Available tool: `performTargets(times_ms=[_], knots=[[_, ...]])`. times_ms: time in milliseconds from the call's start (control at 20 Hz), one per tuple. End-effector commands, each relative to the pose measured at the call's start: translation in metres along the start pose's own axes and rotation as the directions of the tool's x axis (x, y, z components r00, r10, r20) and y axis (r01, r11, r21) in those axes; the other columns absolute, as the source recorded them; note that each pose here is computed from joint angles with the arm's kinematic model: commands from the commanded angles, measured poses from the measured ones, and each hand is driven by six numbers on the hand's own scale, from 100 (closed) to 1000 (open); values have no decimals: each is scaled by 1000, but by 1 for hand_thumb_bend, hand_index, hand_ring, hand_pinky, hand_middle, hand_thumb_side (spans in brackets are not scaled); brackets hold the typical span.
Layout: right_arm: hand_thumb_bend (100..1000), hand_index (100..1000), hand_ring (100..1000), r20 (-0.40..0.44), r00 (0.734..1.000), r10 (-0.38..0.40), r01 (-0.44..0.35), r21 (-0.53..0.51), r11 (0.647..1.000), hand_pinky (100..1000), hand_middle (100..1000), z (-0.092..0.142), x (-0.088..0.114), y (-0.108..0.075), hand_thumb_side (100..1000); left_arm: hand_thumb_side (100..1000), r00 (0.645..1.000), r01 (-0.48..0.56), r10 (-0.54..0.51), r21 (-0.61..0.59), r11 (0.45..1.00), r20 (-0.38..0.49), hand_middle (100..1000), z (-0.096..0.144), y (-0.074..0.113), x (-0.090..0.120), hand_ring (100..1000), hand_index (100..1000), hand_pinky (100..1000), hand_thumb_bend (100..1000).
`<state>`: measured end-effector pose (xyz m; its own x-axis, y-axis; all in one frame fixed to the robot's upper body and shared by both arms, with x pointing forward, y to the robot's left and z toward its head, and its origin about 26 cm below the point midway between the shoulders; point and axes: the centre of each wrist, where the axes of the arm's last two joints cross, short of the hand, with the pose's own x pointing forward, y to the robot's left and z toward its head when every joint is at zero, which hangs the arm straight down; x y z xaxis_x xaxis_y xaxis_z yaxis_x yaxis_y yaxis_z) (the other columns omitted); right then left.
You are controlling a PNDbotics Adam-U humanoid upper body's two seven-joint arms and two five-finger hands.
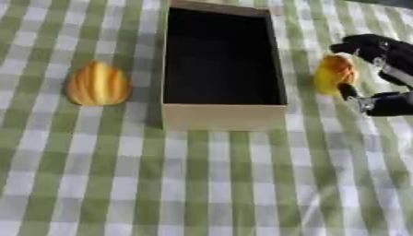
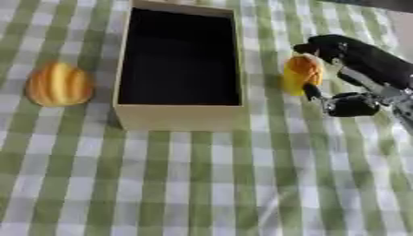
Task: Pick up objects on the table and place them in the box.
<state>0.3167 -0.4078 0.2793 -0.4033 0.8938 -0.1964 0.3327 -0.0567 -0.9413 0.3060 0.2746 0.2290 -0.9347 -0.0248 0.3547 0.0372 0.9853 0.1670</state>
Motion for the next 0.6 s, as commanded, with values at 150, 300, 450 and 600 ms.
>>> performTargets(times_ms=[150,300,450,600], knots=[[100,980,978,-11,998,55,-55,27,998,995,880,0,-5,-6,225,675,1000,9,-9,-10,1000,15,608,-4,0,4,611,839,840,100],[100,958,967,-20,998,57,-56,40,998,985,850,-1,-6,-5,221,677,1000,8,-8,-10,1000,12,608,-4,-1,4,611,838,841,100],[100,923,954,-30,998,54,-53,39,998,975,806,-1,-7,-4,232,678,1000,6,-6,-9,1000,12,608,-4,-1,4,610,838,841,100],[100,850,929,-41,998,42,-42,20,999,951,719,-2,-6,-4,244,680,1000,4,-4,-10,1000,8,607,-4,-2,4,609,837,842,100]])
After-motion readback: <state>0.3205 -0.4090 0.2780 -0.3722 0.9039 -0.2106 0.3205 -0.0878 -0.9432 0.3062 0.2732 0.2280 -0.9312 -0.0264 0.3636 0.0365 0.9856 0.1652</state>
